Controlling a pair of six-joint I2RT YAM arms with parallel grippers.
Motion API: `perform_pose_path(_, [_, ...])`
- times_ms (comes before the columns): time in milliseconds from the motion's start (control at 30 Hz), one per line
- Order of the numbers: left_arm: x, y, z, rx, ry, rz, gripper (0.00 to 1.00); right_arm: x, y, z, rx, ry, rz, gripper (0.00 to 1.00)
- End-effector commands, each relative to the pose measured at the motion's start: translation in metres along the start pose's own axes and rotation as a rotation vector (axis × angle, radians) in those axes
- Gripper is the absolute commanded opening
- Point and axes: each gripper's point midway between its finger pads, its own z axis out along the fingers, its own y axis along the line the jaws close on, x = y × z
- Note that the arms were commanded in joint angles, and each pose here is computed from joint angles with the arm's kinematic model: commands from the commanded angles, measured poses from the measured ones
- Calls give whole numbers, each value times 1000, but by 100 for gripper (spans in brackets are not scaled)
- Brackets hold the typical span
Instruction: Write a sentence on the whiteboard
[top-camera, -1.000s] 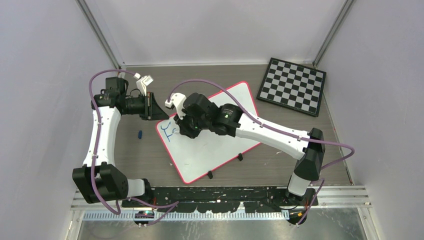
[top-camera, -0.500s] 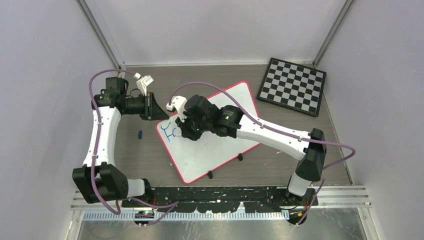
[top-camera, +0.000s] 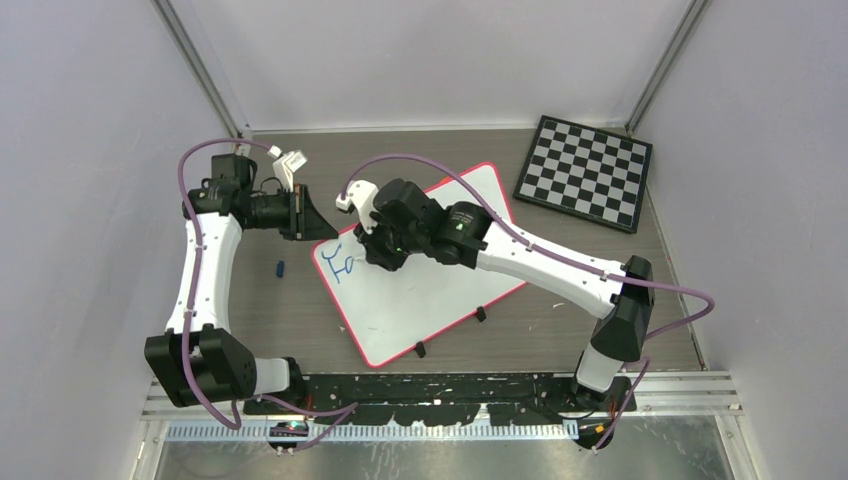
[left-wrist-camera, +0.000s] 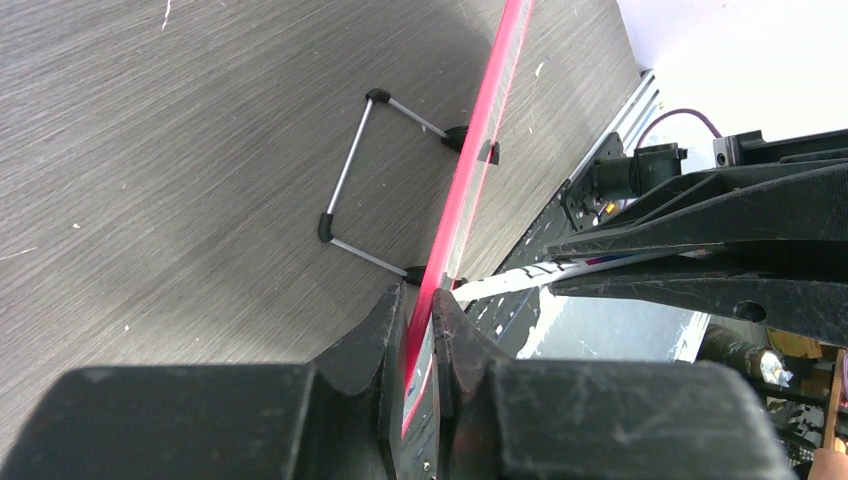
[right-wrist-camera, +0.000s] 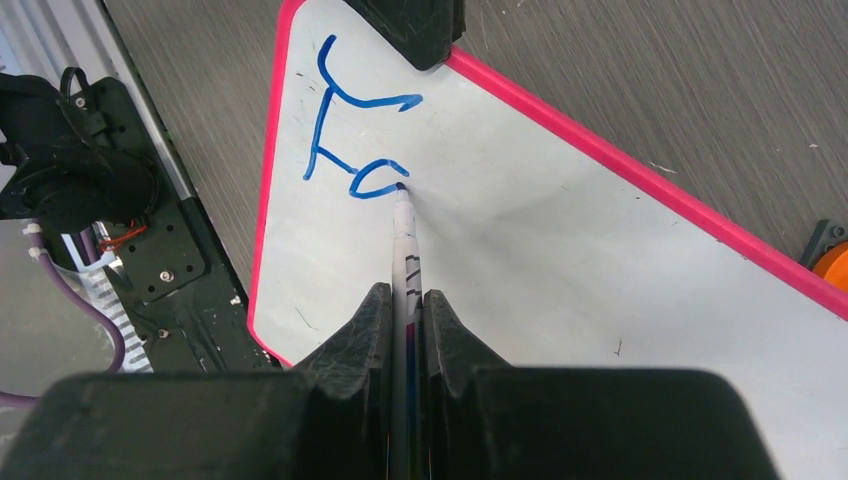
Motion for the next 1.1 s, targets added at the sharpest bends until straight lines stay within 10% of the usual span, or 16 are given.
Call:
perform_pose_path(0, [6,-9,0,20,13,-20,0,-28,-23,-13,88,-86,-6,0])
perform_pose_path(1067, [7,-8,0,12,14,-25,0,6,-13,-8,50,-19,-1,0])
